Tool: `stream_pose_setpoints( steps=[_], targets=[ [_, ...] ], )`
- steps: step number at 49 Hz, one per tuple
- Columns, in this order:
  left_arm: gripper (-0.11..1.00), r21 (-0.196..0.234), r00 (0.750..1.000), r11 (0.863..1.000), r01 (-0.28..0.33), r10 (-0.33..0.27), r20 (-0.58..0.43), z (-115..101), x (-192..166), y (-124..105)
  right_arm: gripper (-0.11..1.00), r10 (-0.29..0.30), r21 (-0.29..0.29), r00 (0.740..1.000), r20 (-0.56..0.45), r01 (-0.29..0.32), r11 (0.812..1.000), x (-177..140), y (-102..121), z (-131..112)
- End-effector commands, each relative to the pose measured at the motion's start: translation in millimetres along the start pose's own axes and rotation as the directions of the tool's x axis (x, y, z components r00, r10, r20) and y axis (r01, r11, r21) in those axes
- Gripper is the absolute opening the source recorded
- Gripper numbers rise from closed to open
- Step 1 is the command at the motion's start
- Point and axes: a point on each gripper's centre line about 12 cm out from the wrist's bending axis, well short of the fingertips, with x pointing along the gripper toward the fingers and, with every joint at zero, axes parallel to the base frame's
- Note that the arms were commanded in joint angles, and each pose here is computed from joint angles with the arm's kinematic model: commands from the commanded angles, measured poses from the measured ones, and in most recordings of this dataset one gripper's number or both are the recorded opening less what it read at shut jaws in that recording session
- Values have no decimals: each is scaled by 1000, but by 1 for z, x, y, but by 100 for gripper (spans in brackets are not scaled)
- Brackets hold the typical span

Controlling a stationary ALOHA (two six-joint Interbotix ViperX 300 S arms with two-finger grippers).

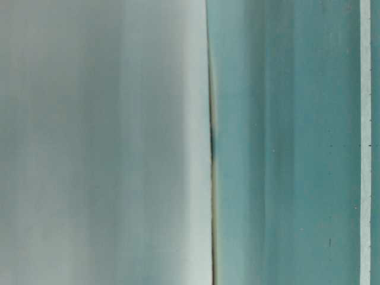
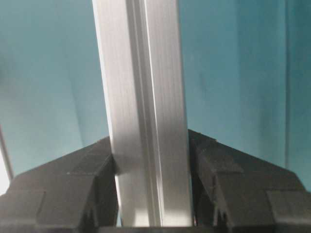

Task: Lift the metal rail with both hands.
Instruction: 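Hold the rail aloft, then lower it toward the table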

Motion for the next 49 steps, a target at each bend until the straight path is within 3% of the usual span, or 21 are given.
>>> stream_pose_setpoints(
  steps=[1, 14, 20, 25, 49],
  targets=[
    [36, -9, 998, 1000, -1, 1, 61, 3, -17, 2, 39, 7, 12, 1000, 11, -7, 1000, -2, 0, -1],
    [36, -10, 999, 1000, -2, 3, 49, 2, -13, 2, 39, -1, 17, 999, -32, 1, 1000, 12, -3, -7],
    [36, -8, 1000, 1000, -8, 8, 0, -2, 5, 4, 39, -6, 16, 999, -54, 7, 1000, 21, -7, -9],
    [36, -17, 998, 1000, -17, 16, -61, -12, 34, 8, 39, -19, 11, 993, -118, 21, 1000, 50, -12, -16],
    [36, -50, 998, 998, -27, 24, -55, -51, 145, 22, 39, -21, -11, 997, -69, 21, 1000, 167, -23, -53]
  ],
)
